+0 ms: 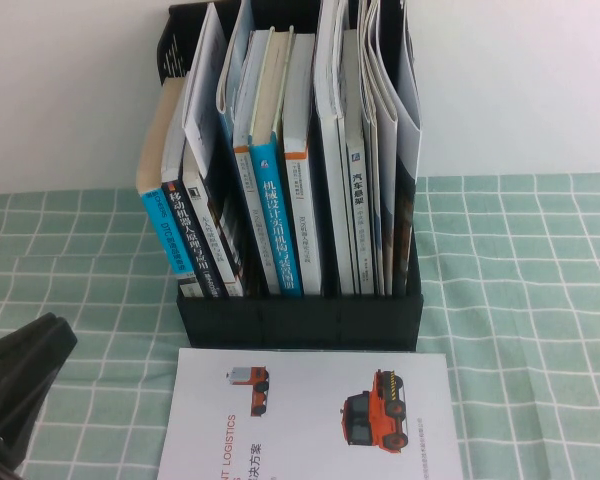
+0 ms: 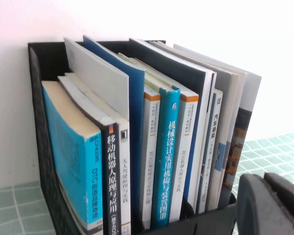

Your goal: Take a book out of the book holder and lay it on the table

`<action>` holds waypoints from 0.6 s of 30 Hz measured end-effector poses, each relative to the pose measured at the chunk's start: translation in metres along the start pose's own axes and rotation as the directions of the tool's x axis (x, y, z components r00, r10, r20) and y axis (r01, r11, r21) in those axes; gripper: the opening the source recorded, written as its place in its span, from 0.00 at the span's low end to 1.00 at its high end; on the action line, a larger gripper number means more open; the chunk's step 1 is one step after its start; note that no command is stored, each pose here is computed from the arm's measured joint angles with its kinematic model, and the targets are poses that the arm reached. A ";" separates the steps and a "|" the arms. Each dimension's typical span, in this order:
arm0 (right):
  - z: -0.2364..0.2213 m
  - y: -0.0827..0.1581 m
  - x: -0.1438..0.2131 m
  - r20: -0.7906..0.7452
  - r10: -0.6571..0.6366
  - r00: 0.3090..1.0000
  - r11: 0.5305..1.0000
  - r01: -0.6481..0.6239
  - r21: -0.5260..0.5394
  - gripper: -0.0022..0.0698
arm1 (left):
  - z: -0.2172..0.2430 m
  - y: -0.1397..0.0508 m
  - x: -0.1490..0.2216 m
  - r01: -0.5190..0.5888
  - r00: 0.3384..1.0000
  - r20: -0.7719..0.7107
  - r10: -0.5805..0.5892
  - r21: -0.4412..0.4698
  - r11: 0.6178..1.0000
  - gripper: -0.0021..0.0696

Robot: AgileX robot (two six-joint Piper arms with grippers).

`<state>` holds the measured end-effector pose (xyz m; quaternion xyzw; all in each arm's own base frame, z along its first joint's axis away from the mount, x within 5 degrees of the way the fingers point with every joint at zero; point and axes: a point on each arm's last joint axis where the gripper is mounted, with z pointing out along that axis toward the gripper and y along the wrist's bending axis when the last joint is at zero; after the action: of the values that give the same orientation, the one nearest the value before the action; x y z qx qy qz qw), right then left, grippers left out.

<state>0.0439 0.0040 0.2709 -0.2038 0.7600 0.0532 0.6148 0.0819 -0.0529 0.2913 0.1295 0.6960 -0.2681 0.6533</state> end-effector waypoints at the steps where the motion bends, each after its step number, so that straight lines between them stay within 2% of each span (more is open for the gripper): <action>1: 0.001 0.001 0.003 -0.009 -0.002 1.000 1.000 0.002 -0.001 0.04 | 0.000 0.000 0.000 -0.011 1.000 0.004 0.011 0.003 1.000 0.03; 6: 0.006 0.004 0.013 -0.052 0.013 0.999 1.000 -0.014 -0.016 0.04 | 0.000 0.001 -0.001 -0.041 0.999 0.012 0.041 -0.007 0.999 0.03; 9: 0.007 0.005 0.017 -0.071 0.018 0.997 1.000 -0.019 -0.017 0.04 | -0.001 0.006 -0.003 -0.059 0.998 0.029 0.061 -0.067 0.996 0.03; 13: 0.011 0.007 0.026 -0.111 0.022 0.994 0.999 -0.025 -0.022 0.04 | -0.012 0.019 -0.010 -0.105 0.988 0.085 0.127 -0.223 0.969 0.03; 18: 0.015 0.009 0.037 -0.149 0.017 0.989 0.999 -0.021 -0.027 0.04 | -0.045 0.021 -0.021 -0.125 0.948 0.218 0.232 -0.414 0.902 0.03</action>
<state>0.0482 0.0086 0.2298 -0.2089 0.8049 0.0544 0.5528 0.0578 -0.0075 0.3075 0.0225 0.6282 -0.0757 0.7740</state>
